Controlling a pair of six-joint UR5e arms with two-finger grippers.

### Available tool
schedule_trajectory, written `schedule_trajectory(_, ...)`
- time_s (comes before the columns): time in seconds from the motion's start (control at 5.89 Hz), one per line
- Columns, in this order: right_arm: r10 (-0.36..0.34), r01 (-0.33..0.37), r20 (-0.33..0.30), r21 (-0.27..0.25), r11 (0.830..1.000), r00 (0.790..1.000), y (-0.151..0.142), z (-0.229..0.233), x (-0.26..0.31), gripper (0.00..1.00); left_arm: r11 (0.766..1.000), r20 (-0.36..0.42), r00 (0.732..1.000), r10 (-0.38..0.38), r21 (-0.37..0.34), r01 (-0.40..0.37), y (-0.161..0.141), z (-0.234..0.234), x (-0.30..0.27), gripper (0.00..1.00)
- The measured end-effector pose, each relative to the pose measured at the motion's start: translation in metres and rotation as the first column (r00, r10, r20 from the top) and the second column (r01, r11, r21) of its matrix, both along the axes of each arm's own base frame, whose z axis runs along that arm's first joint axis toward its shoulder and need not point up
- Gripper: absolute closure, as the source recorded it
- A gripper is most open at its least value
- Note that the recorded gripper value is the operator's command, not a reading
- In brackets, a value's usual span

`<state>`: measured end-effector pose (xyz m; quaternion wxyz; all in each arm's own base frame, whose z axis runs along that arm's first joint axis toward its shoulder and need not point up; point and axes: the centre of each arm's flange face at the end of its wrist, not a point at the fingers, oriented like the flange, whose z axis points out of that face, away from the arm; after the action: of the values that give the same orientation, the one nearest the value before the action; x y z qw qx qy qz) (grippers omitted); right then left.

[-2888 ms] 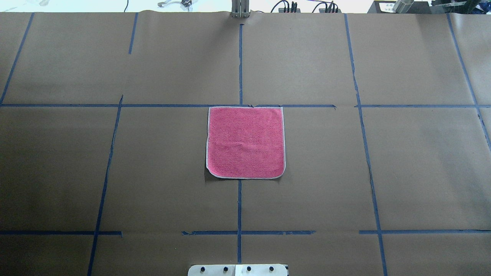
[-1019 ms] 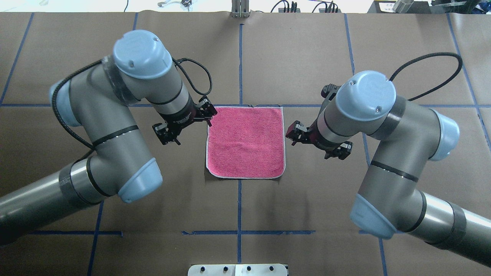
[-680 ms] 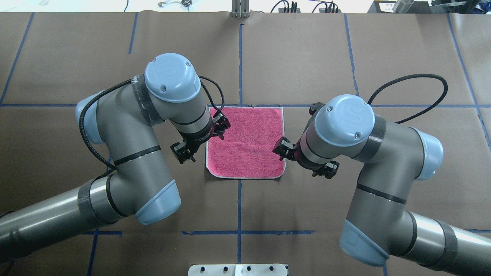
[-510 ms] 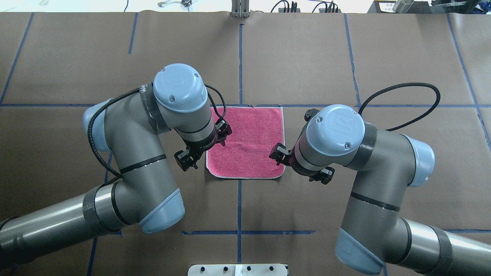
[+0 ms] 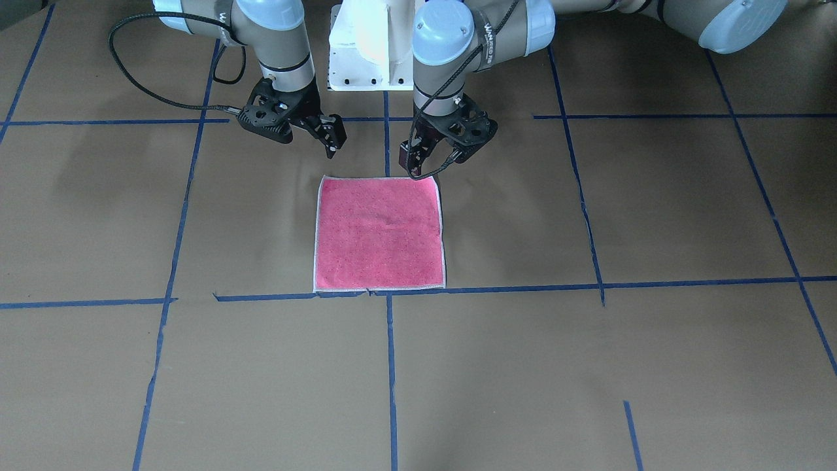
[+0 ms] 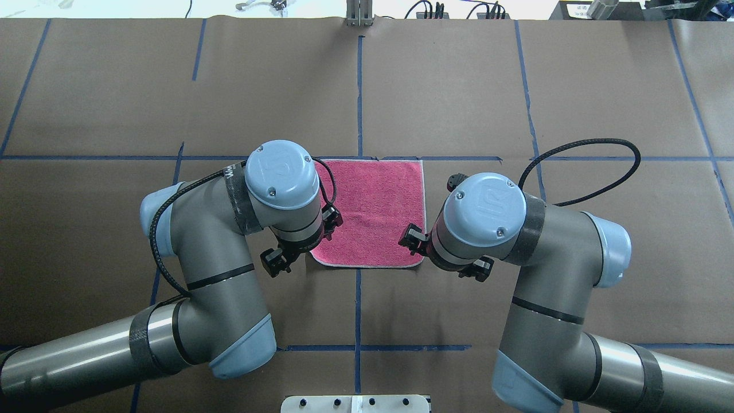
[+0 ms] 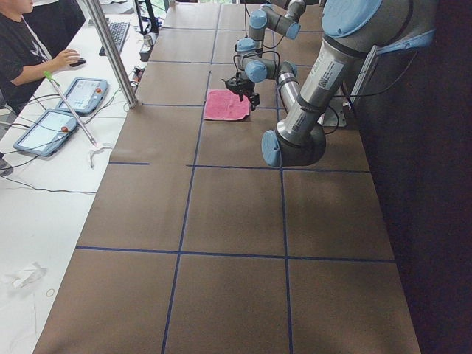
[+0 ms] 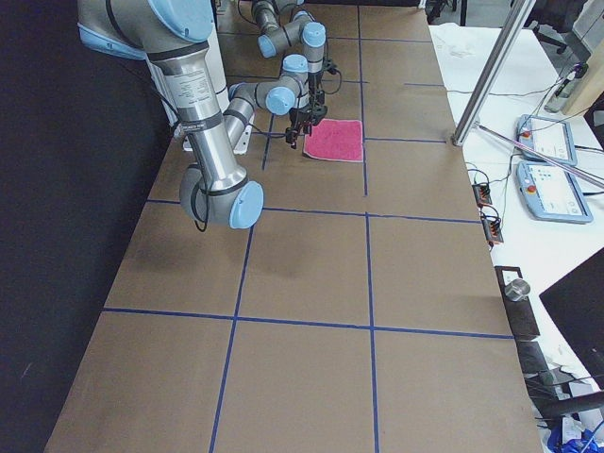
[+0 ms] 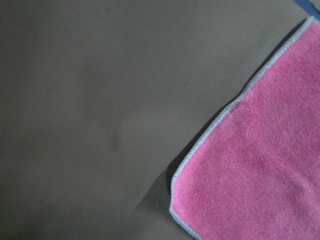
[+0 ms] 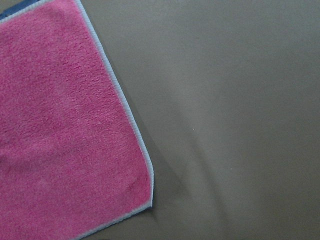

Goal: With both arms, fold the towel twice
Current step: 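Move both grippers down to the towel's two corners nearest the robot, then close both grippers on the near towel corners, pinching the edge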

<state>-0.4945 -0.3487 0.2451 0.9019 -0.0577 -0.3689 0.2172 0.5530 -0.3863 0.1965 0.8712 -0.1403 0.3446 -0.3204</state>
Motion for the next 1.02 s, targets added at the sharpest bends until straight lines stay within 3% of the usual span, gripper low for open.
schedule_trajectory(0.51, 0.015, -0.014, -0.036, 0.002, 1.0, 0.999, -0.038, 0.009, -0.017, 0.0, 1.0, 0.013, 1.0, 0.007, 0.017, -0.008, -0.002, 0.009, 0.003, 0.0)
schedule_trajectory(1.02, 0.027, -0.027, 0.006, -0.019, 0.999, 1.0, -0.053, 0.042, -0.05, 0.0, 1.0, 0.027, 1.0, 0.01, 0.014, -0.01, -0.005, 0.023, 0.015, 0.0)
